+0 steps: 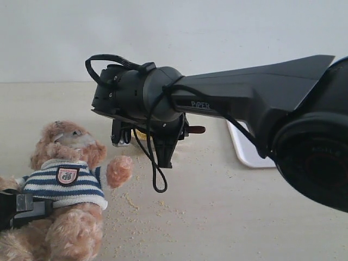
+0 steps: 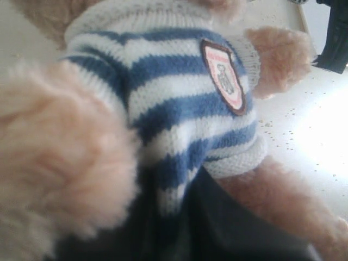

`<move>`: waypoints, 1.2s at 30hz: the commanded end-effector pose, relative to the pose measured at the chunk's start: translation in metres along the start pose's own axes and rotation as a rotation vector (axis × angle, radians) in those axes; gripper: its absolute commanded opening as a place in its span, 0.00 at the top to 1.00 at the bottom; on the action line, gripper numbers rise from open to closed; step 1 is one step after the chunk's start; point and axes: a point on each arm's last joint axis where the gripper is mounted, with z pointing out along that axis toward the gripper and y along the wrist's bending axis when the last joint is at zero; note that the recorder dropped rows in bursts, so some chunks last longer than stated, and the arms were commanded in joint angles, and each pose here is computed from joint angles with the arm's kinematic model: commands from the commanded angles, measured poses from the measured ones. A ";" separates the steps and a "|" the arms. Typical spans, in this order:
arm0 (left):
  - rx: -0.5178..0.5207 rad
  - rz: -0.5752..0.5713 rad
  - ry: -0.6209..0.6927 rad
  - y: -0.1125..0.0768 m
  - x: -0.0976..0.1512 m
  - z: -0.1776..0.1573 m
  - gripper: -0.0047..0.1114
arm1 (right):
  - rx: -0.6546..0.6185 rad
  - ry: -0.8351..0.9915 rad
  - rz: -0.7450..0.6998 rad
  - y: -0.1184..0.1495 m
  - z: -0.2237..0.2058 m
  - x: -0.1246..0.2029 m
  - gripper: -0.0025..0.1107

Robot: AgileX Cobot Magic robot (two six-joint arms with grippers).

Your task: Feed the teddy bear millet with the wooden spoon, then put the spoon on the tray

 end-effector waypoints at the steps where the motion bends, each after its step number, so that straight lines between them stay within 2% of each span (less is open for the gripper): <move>1: 0.007 -0.002 -0.015 -0.001 0.000 -0.002 0.92 | 0.010 -0.011 -0.001 -0.006 -0.006 0.002 0.94; 5: 0.007 -0.002 -0.015 -0.001 0.000 -0.002 0.92 | 0.016 -0.007 0.006 -0.009 -0.005 0.004 0.94; 14: 0.007 -0.002 -0.015 -0.001 0.000 -0.002 0.92 | -0.131 -0.076 0.187 -0.035 -0.002 0.012 0.94; 24: 0.007 -0.002 -0.015 -0.001 0.000 -0.002 0.92 | -0.225 -0.108 0.258 -0.044 0.002 0.018 0.94; 36: 0.007 -0.002 -0.015 -0.001 0.000 -0.002 0.92 | -0.235 -0.160 0.318 -0.066 -0.017 0.037 0.94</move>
